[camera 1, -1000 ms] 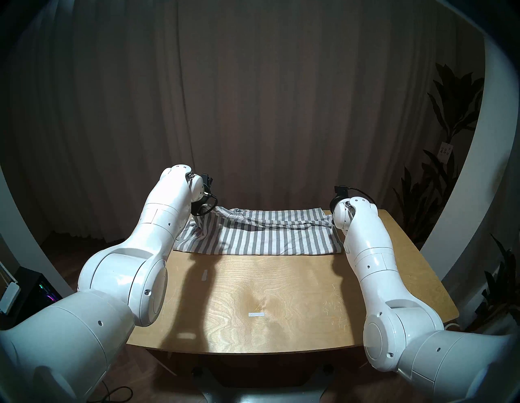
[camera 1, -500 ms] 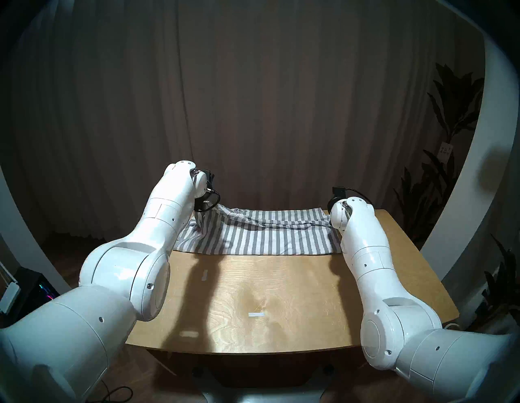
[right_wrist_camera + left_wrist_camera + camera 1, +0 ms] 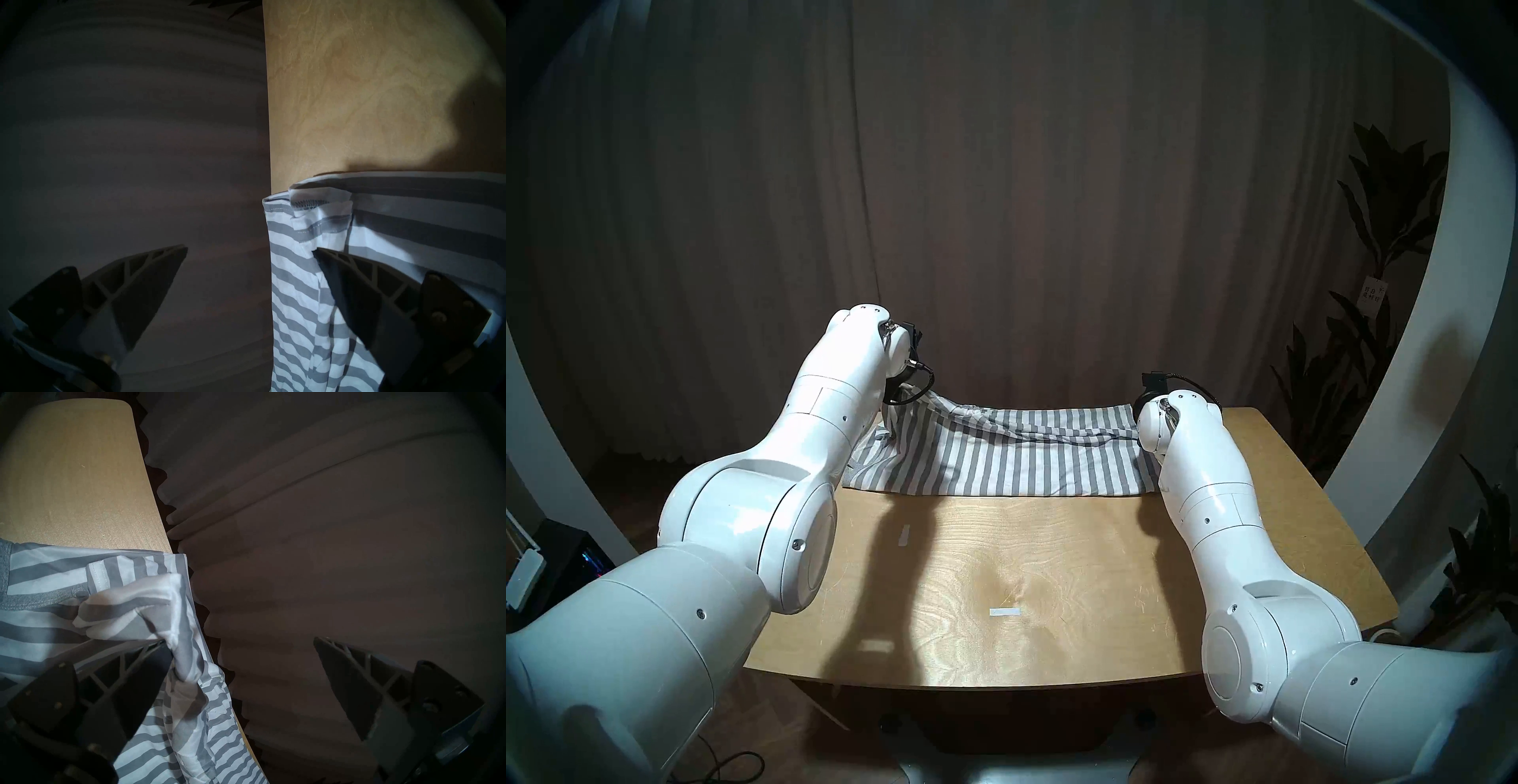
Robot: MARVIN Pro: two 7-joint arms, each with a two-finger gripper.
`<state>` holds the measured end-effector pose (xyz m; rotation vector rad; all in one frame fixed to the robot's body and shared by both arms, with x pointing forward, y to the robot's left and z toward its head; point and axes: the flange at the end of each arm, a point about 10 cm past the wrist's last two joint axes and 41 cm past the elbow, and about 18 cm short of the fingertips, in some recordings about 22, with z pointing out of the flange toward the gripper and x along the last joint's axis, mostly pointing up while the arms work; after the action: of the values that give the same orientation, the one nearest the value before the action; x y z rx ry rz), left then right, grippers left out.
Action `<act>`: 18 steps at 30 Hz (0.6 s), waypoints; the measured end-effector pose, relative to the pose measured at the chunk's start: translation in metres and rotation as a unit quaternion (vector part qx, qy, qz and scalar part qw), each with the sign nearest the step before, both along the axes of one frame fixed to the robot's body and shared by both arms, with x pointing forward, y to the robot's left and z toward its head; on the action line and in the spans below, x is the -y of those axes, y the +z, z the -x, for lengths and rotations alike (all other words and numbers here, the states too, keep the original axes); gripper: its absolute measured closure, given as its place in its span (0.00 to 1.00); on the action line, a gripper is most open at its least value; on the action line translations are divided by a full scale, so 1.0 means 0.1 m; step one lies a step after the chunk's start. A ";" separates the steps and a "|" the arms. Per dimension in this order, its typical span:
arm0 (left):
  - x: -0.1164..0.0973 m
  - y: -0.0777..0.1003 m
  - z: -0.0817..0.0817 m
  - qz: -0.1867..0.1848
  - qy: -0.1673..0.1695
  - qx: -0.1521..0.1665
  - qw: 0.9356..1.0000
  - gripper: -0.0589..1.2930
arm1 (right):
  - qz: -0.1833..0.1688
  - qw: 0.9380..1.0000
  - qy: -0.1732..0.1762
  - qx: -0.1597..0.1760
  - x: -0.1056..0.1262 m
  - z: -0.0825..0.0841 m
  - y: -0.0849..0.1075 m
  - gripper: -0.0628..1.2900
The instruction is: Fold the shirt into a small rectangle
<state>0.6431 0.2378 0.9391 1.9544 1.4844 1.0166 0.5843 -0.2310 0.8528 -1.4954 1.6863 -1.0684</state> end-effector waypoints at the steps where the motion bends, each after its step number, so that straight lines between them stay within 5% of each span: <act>1: -0.02 0.01 0.00 -0.003 0.001 0.001 1.000 0.04 | 0.000 1.000 0.001 -0.001 -0.02 0.00 -0.01 0.03; 18: -0.21 0.29 -0.09 -0.036 0.011 0.037 0.999 0.04 | 0.001 1.000 0.021 -0.016 -0.29 0.01 -0.13 0.03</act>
<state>0.6517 0.2592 0.9680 1.9309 1.4502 1.1534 0.5832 -0.2023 0.8399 -1.5499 1.6684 -1.0309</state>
